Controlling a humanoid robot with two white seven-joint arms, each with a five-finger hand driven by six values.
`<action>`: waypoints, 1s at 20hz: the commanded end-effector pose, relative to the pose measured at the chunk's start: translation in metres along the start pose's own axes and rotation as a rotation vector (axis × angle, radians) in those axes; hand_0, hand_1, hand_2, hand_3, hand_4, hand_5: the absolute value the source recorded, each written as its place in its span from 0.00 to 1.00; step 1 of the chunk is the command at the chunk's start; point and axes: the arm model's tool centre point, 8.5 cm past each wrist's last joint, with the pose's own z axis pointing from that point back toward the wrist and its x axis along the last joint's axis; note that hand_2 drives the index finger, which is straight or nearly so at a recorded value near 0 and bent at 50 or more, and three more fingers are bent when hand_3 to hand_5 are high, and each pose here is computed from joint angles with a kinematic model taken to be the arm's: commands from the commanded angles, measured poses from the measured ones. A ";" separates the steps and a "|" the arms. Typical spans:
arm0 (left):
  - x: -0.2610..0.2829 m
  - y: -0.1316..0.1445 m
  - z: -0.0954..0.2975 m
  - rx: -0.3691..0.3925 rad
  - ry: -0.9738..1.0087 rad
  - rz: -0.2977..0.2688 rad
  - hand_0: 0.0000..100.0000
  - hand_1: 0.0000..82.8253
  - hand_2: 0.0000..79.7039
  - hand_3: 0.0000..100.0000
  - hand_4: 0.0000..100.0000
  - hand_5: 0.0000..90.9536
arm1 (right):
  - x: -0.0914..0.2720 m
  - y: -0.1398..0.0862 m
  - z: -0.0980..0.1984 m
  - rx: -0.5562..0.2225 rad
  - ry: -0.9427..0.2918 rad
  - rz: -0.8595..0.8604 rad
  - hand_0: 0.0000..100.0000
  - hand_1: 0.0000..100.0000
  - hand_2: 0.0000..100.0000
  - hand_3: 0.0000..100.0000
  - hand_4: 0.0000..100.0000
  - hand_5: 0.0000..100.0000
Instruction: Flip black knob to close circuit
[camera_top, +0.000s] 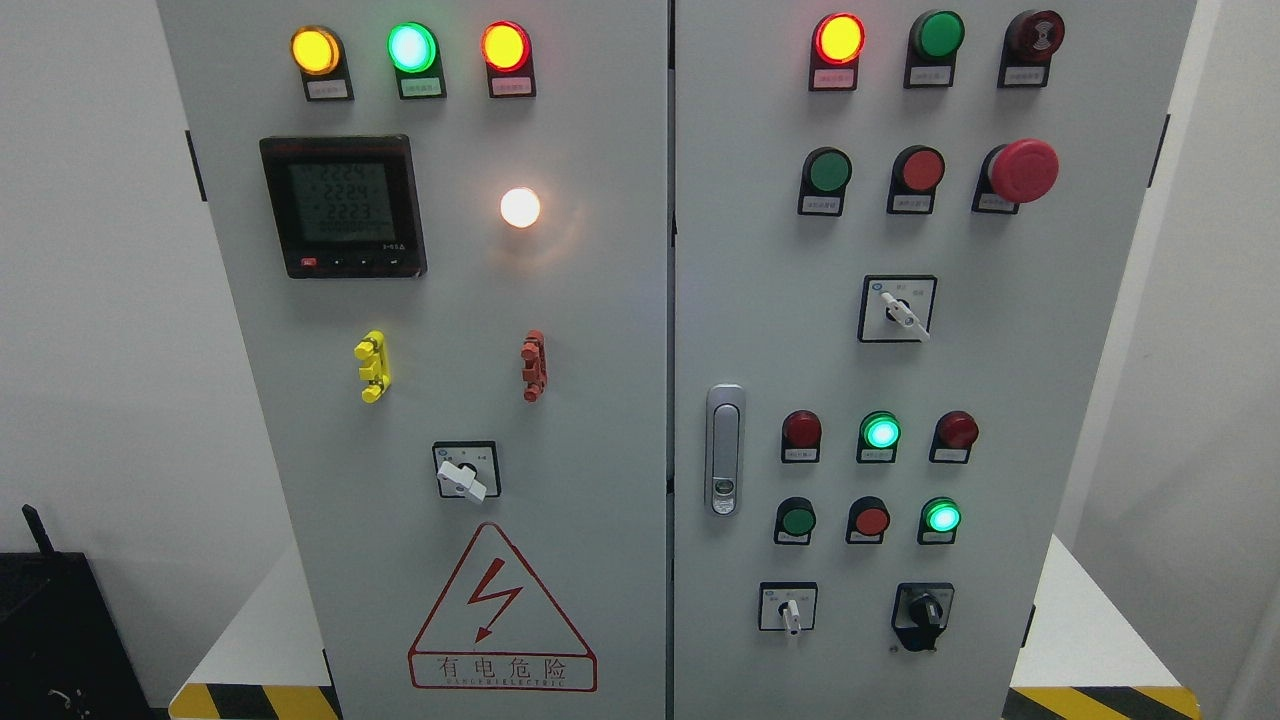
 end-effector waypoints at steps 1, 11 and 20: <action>0.000 0.001 0.000 0.002 0.000 0.018 0.00 0.00 0.00 0.05 0.02 0.00 | 0.226 0.037 0.034 0.087 -0.678 0.131 0.00 0.02 0.00 0.08 0.07 0.00; 0.000 0.000 0.000 0.001 0.000 0.018 0.00 0.00 0.00 0.05 0.02 0.00 | 0.327 -0.016 0.088 -0.408 -0.889 0.749 0.00 0.22 0.50 0.75 0.66 0.60; 0.000 0.000 0.000 0.001 0.000 0.018 0.00 0.00 0.00 0.05 0.02 0.00 | 0.393 -0.017 0.091 -0.700 -0.782 1.228 0.00 0.15 0.77 0.95 0.75 0.77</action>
